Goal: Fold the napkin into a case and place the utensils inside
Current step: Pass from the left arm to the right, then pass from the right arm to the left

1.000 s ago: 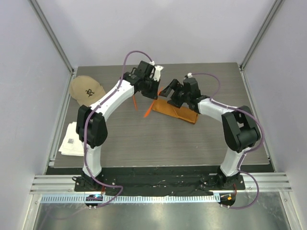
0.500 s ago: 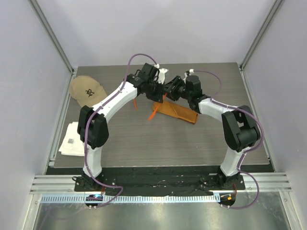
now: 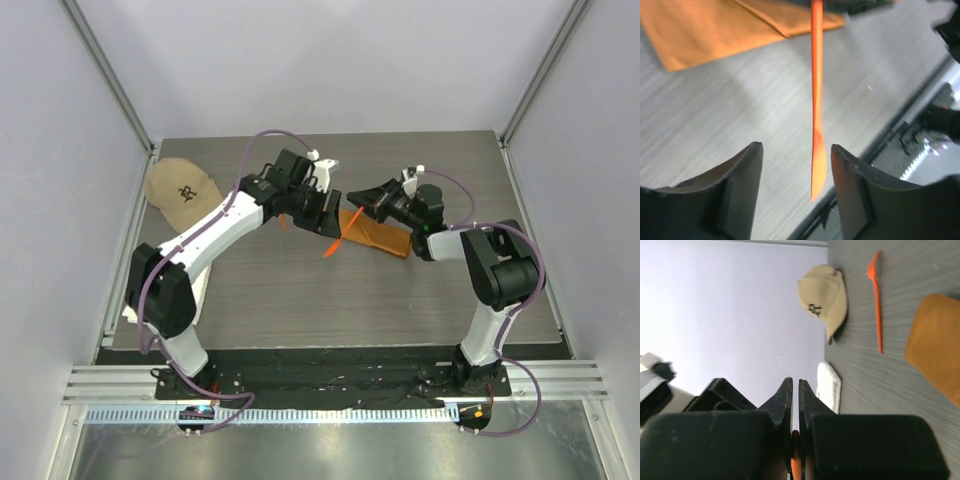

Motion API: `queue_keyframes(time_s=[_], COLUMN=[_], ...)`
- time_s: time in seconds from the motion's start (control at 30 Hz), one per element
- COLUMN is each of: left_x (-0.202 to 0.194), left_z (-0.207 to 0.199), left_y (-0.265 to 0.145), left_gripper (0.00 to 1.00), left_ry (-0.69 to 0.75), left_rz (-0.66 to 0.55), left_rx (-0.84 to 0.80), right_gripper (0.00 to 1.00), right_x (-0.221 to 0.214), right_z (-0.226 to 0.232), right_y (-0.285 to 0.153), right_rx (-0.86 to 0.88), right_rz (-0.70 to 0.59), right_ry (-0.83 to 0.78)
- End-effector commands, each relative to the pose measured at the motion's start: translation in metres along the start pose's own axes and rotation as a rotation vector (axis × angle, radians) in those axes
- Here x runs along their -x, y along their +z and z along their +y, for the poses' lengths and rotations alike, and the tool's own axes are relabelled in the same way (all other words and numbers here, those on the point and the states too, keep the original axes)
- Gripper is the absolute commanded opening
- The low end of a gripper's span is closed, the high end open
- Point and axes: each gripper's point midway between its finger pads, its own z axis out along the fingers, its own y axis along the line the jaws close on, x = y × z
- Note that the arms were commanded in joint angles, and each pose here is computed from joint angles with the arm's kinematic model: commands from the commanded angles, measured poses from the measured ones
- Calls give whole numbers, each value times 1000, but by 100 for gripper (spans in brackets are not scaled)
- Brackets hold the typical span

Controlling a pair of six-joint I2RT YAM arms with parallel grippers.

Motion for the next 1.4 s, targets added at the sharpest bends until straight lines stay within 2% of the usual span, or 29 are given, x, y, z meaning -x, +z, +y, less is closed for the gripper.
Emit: queue_keyframes(time_s=[0.0, 0.03, 0.07, 0.13, 0.17, 0.23, 0.27, 0.33, 0.37, 0.4, 0.43, 0.5, 0.53, 0.63, 0.77, 0.93, 0.97, 1.0, 1.1, 1.13, 1.23, 1.37], left_x=[-9, -7, -18, -9, -24, -20, -28, -24, -30, -32, -20, -26, -24, -31, -37, -32, -35, -25, -22, -22, -21, -22], left_z=[-32, -37, -33, -48, -49, -62, -66, -72, -73, -75, -85, -90, -93, -94, -92, -88, -87, -87, -89, -83, -83, -87], left_y=[-19, -29, -28, -45, -42, -50, -51, -56, -56, -56, -62, -63, -65, -61, -58, -66, -66, -70, -80, -78, -84, -89], left_gripper=[59, 59, 62, 63, 64, 64, 65, 66, 67, 67, 67, 66, 65, 59, 57, 47, 47, 47, 49, 53, 58, 57], left_ry=[-28, -42, -117, -142, -214, -198, -246, -238, -294, -326, -278, -344, -334, -358, -382, -414, -447, -444, -471, -492, -514, -538], left_rz=[-15, -48, -29, -90, -61, -103, -95, -135, -125, -120, -184, -182, -204, -192, -187, -272, -284, -358, -458, -492, -554, -597], left_rx=[-186, -208, -232, -357, -380, -471, -497, -543, -555, -573, -634, -679, -695, -694, -673, -639, -637, -635, -648, -622, -613, -628], right_gripper=[1, 1, 1, 1, 1, 1, 1, 1, 1, 1, 1, 1, 1, 1, 1, 1, 1, 1, 1, 1, 1, 1], right_x=[-12, -14, -16, -20, -21, -22, -24, -24, -24, -25, -25, -28, -28, -25, -20, -11, -11, -9, -6, -7, -2, 1], right_z=[69, 74, 71, 77, 76, 77, 77, 77, 77, 79, 79, 81, 83, 83, 85, 91, 88, 89, 91, 91, 93, 93], right_y=[-28, -33, -37, -44, -47, -50, -53, -55, -57, -57, -57, -56, -56, -58, -62, -73, -75, -77, -81, -81, -87, -87], right_rx=[272, 286, 280, 300, 296, 296, 296, 292, 292, 298, 297, 299, 300, 295, 291, 285, 279, 282, 282, 279, 279, 282], right_rz=[47, 46, 42, 37, 31, 21, 17, 3, -4, -7, -13, -18, -25, -61, -113, -211, -225, -238, -275, -279, -325, -348], right_ry=[-145, -168, -176, -193, -202, -211, -222, -234, -232, -233, -232, -234, -236, -234, -232, -241, -229, -229, -223, -222, -222, -207])
